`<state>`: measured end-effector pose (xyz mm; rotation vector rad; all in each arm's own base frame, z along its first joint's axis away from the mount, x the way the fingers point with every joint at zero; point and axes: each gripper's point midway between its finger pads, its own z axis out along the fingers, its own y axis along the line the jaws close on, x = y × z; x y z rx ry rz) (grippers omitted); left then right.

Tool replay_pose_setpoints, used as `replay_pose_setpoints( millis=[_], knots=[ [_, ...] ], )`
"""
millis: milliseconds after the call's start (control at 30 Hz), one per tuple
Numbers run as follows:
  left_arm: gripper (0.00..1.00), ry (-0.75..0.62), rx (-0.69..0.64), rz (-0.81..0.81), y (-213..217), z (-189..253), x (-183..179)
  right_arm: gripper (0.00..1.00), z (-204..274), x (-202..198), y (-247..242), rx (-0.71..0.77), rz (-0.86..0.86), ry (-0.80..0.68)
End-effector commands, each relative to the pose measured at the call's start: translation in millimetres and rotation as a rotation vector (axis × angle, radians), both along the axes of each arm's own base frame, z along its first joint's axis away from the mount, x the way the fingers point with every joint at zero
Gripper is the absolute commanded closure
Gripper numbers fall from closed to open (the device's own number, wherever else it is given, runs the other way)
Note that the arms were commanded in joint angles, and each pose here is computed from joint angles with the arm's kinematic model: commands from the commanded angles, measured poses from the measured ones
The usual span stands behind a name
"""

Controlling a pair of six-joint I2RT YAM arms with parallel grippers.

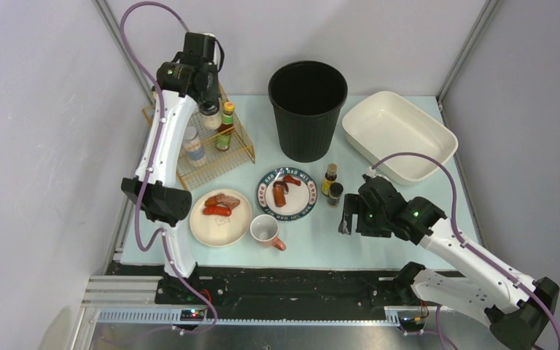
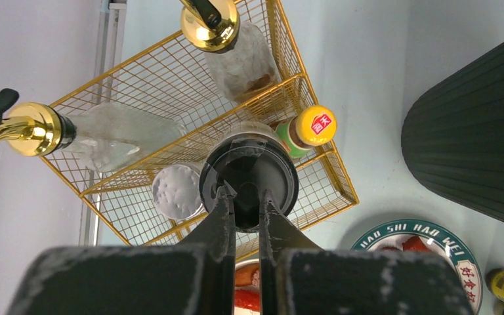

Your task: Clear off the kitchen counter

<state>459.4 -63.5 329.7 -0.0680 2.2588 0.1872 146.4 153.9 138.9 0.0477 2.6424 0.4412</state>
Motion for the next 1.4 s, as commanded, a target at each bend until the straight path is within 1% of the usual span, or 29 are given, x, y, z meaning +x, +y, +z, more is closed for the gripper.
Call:
replay_pose_setpoints(
  millis=[0,233,333,633,867,1200,1367],
  knots=[
    [1.00,-0.053,-0.029,-0.003,-1,13,4,0.14,3,2,6,0.025,-0.002,-0.011],
    [1.00,0.020,0.014,0.031,9,-14,-3,0.14,3,0,7,0.027,0.003,-0.010],
    [1.00,0.058,0.014,0.049,13,-28,-5,0.14,3,-1,7,0.026,0.007,-0.009],
    [1.00,0.108,0.006,0.080,26,-52,-6,0.14,3,-4,5,0.018,-0.002,-0.012],
    [1.00,0.149,-0.006,0.077,23,-80,-6,0.14,3,-5,6,0.011,-0.001,-0.012],
    [1.00,0.192,-0.078,0.066,11,-118,-12,0.14,0,-8,9,0.013,0.007,-0.011],
    [1.00,0.194,-0.095,0.065,8,-126,-11,0.14,0,-9,7,0.010,0.006,-0.013]
  ],
)
